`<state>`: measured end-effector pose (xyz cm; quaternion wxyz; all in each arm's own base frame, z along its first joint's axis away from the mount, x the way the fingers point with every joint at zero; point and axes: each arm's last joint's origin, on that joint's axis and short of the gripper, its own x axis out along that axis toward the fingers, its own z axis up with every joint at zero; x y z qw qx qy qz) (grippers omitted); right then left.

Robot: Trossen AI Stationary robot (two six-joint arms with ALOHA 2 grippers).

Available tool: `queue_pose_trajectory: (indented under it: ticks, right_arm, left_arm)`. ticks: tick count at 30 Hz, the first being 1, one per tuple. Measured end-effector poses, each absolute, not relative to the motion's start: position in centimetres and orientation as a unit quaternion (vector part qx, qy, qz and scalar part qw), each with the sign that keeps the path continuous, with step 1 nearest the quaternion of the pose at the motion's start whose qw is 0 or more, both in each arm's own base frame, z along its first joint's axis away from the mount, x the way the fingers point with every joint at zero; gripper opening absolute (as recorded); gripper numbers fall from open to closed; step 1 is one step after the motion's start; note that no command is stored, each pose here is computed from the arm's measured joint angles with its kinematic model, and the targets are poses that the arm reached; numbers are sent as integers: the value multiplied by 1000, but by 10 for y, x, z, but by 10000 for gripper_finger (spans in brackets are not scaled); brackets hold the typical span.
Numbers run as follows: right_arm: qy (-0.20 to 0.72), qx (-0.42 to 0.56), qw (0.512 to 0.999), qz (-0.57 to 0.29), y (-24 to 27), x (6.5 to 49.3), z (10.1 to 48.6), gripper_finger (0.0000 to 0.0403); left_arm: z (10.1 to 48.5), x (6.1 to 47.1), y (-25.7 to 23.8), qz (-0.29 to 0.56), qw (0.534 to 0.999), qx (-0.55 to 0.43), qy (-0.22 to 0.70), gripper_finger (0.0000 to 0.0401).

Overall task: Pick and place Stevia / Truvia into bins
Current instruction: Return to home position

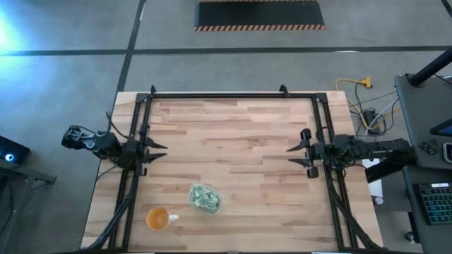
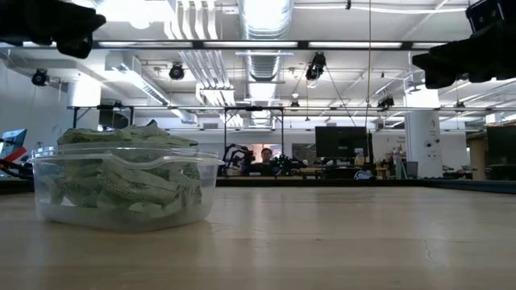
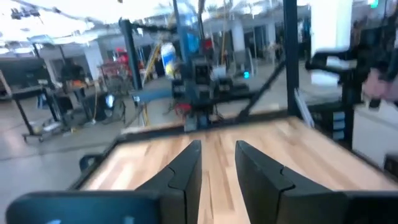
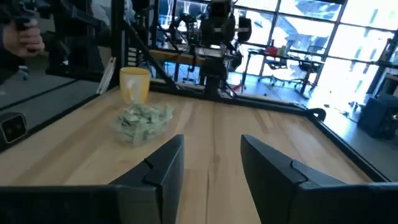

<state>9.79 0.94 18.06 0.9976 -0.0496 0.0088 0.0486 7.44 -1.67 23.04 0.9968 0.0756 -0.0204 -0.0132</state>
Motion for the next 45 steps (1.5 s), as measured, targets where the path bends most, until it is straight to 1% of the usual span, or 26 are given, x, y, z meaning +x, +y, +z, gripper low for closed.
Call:
queue_pose_trajectory:
  ticks: [6,12,16,19,25,29,38,45]
  right_arm:
    - [16,-42,999,9,-2,99,175,143]
    - [17,-35,999,29,-11,99,173,146]
    - [20,-25,999,11,-16,98,172,142]
    - [23,-20,999,9,-16,98,171,139]
    - [23,-19,1000,9,-16,98,170,142]
    - [22,-19,1000,9,-16,98,170,139]
    - [17,-22,1000,9,-16,98,171,135]
    - [14,-22,1000,9,-16,98,172,139]
  left_arm:
    - [225,76,-17,-15,996,91,-4,81]
    - [226,75,-17,-15,996,92,-6,81]
    - [228,76,-15,19,998,62,-18,81]
    - [220,79,-16,23,998,60,-22,81]
    - [200,89,-19,38,996,58,-60,81]
    - [202,89,-19,39,995,54,-74,81]
    - [191,92,-18,48,995,64,-60,81]
    - [189,94,-12,43,995,55,-72,81]
